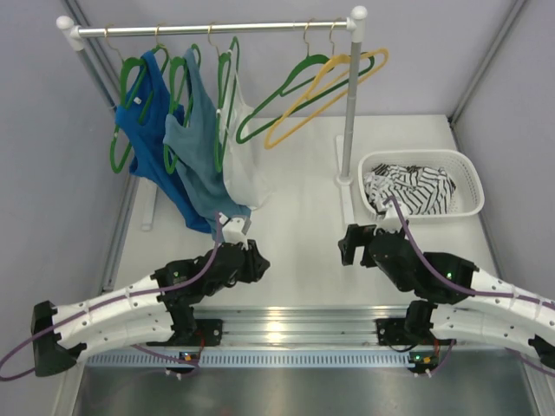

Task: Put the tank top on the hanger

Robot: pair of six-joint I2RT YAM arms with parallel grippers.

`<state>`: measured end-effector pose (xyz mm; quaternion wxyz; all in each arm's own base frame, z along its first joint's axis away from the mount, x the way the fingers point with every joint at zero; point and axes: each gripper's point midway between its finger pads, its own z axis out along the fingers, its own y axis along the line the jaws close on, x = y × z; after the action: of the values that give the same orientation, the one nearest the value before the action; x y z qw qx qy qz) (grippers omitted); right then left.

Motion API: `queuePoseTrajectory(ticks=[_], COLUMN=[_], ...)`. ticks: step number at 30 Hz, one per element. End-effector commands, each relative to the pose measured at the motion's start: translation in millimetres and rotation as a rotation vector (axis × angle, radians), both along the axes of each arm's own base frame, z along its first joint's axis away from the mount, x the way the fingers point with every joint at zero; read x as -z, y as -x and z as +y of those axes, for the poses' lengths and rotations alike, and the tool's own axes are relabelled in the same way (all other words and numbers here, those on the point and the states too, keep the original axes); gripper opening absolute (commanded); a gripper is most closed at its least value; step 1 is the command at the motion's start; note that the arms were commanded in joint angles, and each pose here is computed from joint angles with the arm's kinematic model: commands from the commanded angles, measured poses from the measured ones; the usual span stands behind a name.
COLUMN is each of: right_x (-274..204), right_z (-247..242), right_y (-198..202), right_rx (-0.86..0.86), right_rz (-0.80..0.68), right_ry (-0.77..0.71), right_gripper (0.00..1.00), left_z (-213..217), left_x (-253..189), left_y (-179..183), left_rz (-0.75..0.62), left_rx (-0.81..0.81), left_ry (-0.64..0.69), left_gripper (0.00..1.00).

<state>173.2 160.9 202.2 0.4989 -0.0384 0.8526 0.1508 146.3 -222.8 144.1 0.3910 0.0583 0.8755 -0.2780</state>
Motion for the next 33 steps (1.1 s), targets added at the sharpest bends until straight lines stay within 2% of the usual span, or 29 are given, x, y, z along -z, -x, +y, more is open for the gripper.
queuePoseTrajectory(ticks=[1, 8, 10, 11, 13, 14, 15, 16, 18, 25, 29, 33], right_x=[-24, -30, -28, -30, -30, -35, -38, -30, -46, -21, 8, 34], right_z=[3, 2, -6, -2, -25, -21, -46, -51, -77, -122, -163, -220], right_y=[-5, -19, -35, -38, -69, -76, -96, -110, -138, -218, -229, -221], right_rx=[0.017, 0.056, 0.101, 0.054, 0.141, 0.092, 0.179, 0.197, 0.293, 0.486, 0.642, 0.8], right_rz=[-0.027, -0.01, 0.02, 0.049, 0.081, 0.102, 0.112, 0.157, 0.159, 0.252, 0.322, 0.341], right_ry=[-0.049, 0.044, 0.07, 0.063, 0.035, 0.003, -0.019, -0.012, -0.031, -0.017, 0.054, -0.002], right_gripper=[1.0, 1.0, 1.0, 1.0, 1.0, 1.0, 1.0, 1.0, 1.0, 1.0, 0.97, 0.97], left_z=[-11, -13, -15, -15, -19, -20, -22, -23, -26, -36, -38, -38], left_x=[-35, -39, -40, -41, -43, -45, -45, -45, -46, -42, -37, -36], left_y=[-3, 0, 0, 0, 1, 1, 2, 3, 3, 9, 14, 17], left_rz=[-0.057, -0.062, -0.065, -0.067, -0.068, -0.069, -0.071, -0.071, -0.076, -0.05, -0.031, -0.025], left_rx=[0.021, 0.049, 0.063, 0.065, 0.081, 0.088, 0.098, 0.112, 0.125, 0.179, 0.192, 0.202], left_ry=[0.089, 0.096, 0.09, 0.087, 0.087, 0.091, 0.09, 0.086, 0.092, 0.094, 0.107, 0.131], left_gripper=[0.34, 0.34, 0.34, 0.34, 0.34, 0.34, 0.34, 0.34, 0.34, 0.34, 0.34, 0.34])
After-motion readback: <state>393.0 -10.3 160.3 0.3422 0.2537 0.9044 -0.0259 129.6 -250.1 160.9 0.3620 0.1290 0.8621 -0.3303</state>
